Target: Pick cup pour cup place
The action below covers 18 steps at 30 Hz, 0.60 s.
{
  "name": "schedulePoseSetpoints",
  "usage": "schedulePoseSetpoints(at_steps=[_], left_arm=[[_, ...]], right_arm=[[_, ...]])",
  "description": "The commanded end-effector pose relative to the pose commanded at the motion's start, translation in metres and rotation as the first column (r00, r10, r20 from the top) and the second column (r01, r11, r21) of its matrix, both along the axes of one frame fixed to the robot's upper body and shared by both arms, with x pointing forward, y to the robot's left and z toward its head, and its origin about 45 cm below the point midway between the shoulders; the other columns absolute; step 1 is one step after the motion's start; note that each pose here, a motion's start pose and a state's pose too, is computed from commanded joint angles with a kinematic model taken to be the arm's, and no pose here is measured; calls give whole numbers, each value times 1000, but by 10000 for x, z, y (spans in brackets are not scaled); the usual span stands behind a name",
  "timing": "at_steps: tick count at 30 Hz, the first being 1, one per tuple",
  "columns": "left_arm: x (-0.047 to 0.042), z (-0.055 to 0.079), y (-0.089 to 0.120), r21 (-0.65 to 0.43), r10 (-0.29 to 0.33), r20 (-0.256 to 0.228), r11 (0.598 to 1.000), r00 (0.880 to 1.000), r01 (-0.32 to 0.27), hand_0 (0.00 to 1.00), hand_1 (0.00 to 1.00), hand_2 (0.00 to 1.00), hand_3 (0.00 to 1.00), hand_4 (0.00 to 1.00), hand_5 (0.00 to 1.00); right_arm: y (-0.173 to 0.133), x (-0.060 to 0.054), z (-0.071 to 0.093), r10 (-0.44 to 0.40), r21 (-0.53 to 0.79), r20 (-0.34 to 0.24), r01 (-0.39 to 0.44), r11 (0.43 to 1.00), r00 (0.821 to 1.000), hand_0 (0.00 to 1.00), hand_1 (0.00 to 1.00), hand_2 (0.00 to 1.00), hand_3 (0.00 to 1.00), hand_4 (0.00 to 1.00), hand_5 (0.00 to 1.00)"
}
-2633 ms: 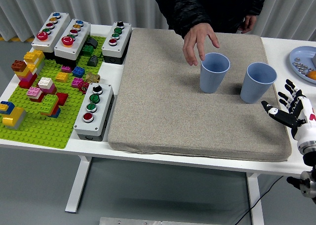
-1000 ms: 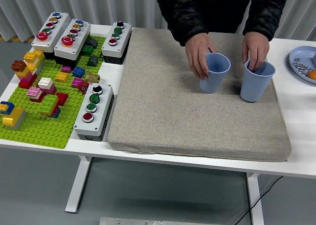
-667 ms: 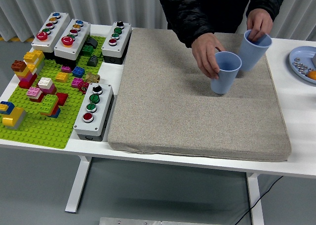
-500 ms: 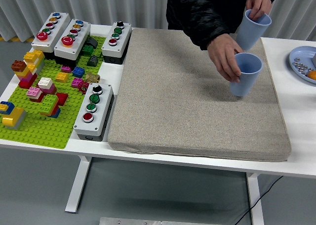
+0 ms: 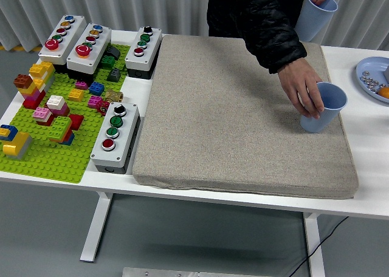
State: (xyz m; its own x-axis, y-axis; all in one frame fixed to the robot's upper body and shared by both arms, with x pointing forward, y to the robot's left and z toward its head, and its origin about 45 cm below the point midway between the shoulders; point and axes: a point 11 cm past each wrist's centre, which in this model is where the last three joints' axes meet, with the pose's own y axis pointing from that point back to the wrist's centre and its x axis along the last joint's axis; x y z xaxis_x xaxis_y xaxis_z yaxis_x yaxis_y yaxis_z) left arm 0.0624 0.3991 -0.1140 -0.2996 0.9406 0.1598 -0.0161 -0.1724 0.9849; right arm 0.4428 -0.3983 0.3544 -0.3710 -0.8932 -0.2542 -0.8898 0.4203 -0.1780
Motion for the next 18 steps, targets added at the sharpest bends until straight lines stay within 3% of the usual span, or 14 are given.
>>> schedulePoseSetpoints(at_steps=[18], left_arm=[[23, 1, -10, -2, -4, 5, 1000, 1000, 4, 760, 804, 845, 758, 508, 950]], right_arm=[[-2, -4, -15, -7, -10, -3, 7, 1000, 1000, 876, 775, 787, 778, 780, 979]])
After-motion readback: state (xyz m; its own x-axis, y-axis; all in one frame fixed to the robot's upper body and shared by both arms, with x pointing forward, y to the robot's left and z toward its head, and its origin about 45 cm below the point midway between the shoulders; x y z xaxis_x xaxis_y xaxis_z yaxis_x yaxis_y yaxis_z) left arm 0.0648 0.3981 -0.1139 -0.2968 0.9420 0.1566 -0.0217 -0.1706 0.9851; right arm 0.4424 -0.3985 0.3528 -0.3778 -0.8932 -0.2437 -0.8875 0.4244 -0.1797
